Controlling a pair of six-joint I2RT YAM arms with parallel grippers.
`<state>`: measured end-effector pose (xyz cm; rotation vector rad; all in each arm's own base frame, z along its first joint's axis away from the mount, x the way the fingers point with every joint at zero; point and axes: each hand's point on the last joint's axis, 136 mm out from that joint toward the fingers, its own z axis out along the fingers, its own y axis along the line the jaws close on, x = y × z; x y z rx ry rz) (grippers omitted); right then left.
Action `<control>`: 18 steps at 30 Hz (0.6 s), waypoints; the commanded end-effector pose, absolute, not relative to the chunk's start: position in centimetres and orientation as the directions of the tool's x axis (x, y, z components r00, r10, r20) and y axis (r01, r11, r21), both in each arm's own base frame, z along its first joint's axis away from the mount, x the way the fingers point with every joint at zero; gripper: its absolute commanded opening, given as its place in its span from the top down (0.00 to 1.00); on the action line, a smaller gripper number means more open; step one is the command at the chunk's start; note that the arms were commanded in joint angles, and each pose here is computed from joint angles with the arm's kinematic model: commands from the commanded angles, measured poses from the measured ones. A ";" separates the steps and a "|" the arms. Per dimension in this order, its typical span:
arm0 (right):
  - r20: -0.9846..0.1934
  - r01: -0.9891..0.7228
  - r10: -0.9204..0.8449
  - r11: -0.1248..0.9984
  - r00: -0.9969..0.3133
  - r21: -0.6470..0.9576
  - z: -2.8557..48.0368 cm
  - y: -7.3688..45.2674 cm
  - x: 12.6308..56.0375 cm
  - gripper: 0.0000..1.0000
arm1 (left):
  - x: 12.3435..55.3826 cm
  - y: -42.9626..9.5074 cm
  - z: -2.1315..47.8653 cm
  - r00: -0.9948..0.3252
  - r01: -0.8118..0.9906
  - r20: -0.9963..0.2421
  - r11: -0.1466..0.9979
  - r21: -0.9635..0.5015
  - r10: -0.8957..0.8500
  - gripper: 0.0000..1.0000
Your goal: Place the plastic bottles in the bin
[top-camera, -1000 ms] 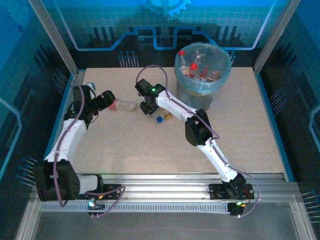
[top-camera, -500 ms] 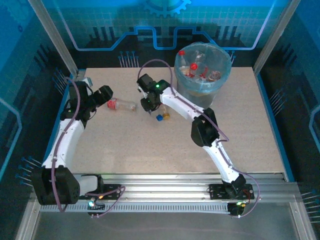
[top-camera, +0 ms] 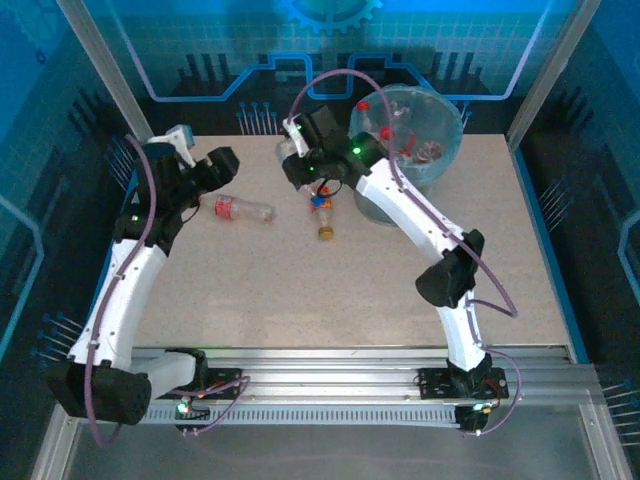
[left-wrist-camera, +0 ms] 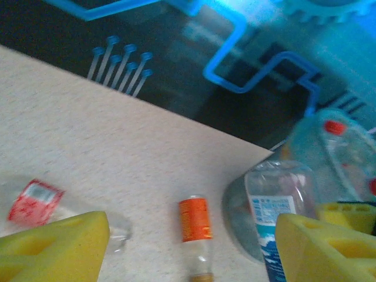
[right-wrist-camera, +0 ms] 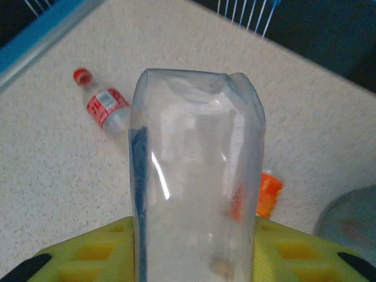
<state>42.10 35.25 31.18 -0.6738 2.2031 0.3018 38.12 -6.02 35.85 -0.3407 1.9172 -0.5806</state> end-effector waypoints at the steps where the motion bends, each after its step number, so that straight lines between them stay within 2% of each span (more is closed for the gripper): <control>1: -0.877 -0.484 -0.296 0.871 -0.377 -0.086 39.9 31.3 42.9 0.56 | 38.6 -9.0 39.0 -0.371 0.130 -0.830 0.862 -0.491 -0.417 0.25; 9: -0.939 -0.143 -0.241 0.967 -0.244 -0.211 46.5 20.0 47.5 0.57 | 38.8 -17.2 42.3 -0.360 0.352 -0.887 0.838 -0.416 -0.289 0.25; 13: -0.939 0.041 -0.268 0.958 -0.216 -0.283 47.8 15.1 49.6 0.58 | 38.8 -19.6 42.5 -0.364 0.405 -0.898 0.826 -0.392 -0.248 0.25; 18: -0.915 0.189 -0.338 0.905 -0.222 -0.380 47.3 12.0 52.3 0.58 | 39.2 -20.6 41.5 -0.384 0.410 -0.893 0.823 -0.394 -0.236 0.25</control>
